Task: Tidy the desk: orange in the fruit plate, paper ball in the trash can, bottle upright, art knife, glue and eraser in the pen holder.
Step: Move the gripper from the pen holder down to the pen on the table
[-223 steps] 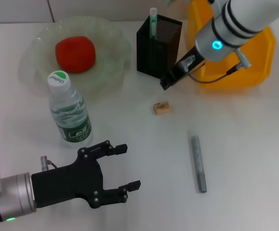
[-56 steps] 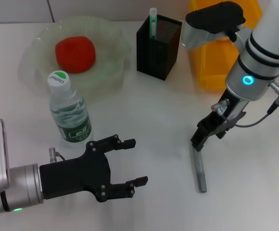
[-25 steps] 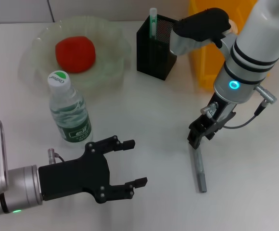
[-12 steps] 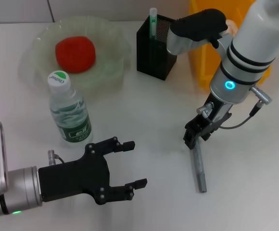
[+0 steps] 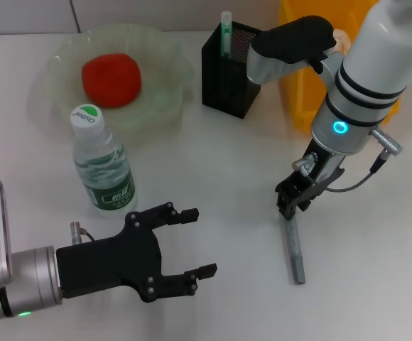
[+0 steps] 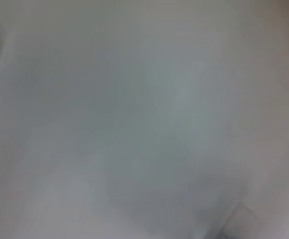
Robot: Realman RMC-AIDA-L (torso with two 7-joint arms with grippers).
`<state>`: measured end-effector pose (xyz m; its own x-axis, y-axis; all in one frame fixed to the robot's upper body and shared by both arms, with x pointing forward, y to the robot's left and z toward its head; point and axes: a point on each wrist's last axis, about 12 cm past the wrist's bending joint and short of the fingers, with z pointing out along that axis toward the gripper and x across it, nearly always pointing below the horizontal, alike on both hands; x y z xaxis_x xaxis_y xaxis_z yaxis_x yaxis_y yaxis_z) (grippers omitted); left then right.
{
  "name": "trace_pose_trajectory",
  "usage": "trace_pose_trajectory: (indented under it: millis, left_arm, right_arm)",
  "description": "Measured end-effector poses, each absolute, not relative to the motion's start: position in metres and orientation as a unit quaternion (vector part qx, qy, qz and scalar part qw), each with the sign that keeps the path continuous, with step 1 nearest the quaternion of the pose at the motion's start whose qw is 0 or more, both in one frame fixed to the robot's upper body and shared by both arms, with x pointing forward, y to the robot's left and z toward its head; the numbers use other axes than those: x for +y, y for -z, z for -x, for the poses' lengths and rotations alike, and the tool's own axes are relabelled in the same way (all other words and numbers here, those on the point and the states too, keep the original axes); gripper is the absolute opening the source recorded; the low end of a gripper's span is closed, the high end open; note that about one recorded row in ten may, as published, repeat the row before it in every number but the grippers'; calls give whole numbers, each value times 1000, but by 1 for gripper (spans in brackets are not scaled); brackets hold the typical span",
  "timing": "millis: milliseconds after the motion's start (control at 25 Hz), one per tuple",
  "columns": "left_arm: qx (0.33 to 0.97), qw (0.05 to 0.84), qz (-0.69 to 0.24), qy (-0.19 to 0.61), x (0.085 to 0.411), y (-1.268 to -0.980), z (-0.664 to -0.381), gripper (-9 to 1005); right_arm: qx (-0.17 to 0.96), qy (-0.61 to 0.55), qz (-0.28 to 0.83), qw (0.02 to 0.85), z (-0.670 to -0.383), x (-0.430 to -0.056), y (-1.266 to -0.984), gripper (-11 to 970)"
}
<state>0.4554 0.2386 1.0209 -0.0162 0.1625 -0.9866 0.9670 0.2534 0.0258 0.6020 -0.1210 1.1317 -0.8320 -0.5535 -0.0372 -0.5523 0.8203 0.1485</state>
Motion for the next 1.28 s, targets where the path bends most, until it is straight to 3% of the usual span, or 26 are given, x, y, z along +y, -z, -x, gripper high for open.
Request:
trace_pose_trajectory:
  millis: [80,240,1280]
  left_arm:
    - [600,518,-472,386,239,-1020,-455,813]
    - [600,518,-472,386,239,-1020,-455,813]
    - [597,518,-474,388,237,-1021,-456,813]
  right_arm:
    - [-954,75,-290,3,-602,-121,-1132,408]
    - [-954,72,-291,6,-602,-122,-1130,245]
    - [-961,89,-261,7,-608,-124,-1127,237]
